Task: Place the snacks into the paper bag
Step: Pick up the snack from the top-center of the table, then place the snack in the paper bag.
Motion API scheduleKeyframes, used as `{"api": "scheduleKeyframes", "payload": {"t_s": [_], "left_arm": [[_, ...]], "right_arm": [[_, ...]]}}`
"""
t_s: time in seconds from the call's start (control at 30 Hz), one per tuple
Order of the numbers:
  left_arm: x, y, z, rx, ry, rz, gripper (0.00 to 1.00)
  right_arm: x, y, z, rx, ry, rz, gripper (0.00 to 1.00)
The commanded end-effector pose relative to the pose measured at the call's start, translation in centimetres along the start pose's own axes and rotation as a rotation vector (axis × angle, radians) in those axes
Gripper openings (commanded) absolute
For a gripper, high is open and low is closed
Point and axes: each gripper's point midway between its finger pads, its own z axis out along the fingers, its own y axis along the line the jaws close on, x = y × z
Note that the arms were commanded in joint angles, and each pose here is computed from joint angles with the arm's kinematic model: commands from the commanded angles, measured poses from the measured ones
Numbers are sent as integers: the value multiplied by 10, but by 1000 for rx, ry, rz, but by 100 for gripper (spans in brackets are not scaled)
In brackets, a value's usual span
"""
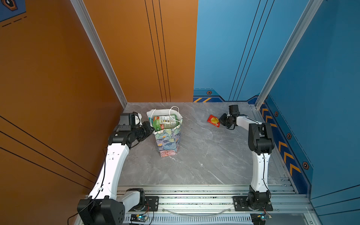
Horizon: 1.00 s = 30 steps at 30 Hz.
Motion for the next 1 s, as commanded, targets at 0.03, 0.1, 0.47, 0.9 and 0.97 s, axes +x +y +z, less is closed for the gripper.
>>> {"api": "scheduleKeyframes", "payload": {"t_s": [0.03,0.1,0.47,0.9,0.97], "left_arm": [[-1,0,0,2,14,-21,0],[-1,1,1,0,15,-22,0],[0,-2,-2,8,12,-24,0],[1,-2,-1,8,16,-21,0],[2,-1,0,7,20,-24,0]], "right_arm": [[-3,28,-35,-72,-18,8,0],[-5,44,-51,-105,-38,-6,0],[13,142,-128,-278,-101,-161,0],[79,287,-221,-511,-121,-457,0],[89,307,-235,-544,-138,-493,0]]}}
